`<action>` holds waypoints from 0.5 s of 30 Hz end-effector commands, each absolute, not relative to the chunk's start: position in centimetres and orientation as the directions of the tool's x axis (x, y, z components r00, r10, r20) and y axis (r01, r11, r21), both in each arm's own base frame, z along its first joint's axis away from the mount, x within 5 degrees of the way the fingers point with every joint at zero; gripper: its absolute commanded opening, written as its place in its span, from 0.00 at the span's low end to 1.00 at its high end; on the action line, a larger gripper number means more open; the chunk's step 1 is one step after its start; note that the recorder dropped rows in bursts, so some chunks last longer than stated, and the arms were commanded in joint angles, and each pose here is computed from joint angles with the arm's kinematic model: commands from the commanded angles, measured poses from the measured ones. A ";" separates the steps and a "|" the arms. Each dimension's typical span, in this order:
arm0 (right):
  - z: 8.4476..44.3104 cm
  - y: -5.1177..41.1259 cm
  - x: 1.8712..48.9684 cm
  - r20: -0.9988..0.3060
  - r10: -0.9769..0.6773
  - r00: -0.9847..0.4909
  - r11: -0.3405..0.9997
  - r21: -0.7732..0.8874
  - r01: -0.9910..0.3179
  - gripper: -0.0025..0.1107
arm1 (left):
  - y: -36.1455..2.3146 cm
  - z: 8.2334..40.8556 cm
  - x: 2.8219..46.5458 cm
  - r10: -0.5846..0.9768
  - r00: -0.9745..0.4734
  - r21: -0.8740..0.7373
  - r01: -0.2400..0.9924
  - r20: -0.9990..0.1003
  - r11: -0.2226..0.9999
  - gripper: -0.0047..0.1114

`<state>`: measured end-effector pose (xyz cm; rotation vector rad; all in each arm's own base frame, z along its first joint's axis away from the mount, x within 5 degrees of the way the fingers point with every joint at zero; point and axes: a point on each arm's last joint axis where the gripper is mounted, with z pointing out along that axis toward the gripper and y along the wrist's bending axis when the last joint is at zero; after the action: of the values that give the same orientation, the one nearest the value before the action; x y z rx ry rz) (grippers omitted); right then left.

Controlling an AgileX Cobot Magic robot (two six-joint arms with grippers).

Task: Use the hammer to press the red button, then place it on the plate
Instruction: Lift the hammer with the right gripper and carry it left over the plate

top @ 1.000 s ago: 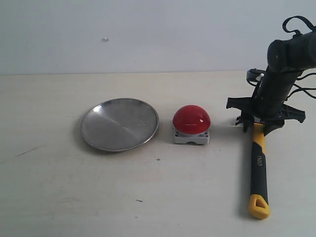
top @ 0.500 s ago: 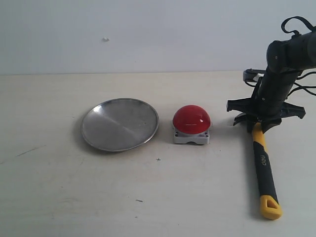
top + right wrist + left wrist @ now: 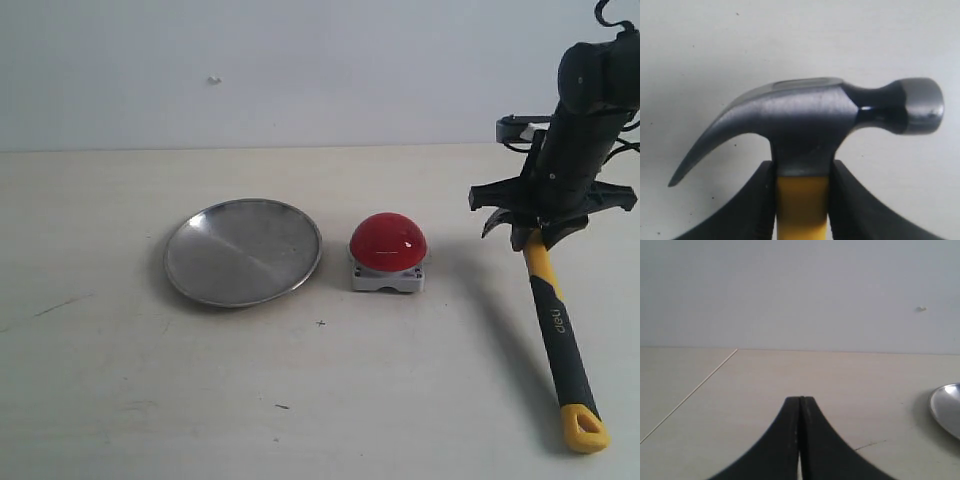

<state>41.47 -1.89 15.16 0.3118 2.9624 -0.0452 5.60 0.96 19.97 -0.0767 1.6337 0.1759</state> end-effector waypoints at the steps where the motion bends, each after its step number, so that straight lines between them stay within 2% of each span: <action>1: 17.9 -1.6 41.2 -0.186 0.163 -0.969 0.986 0.000 0.166 0.02 | 1.0 20.0 5.6 0.050 -0.063 0.060 -0.160 -0.997 0.985 0.04; 5: 19.1 -1.5 41.4 -0.196 0.153 -0.969 0.988 0.016 0.153 0.02 | 1.0 20.0 5.6 0.050 -0.063 0.060 -0.160 -0.997 0.985 0.04; 15: 22.0 0.2 42.2 -0.215 0.124 -0.969 0.977 0.196 0.082 0.02 | 1.0 20.0 5.6 0.050 -0.063 0.060 -0.160 -0.997 0.985 0.04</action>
<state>41.97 -0.40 20.08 0.1794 2.9426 0.1915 5.60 0.96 19.97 -0.0767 1.6337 0.1759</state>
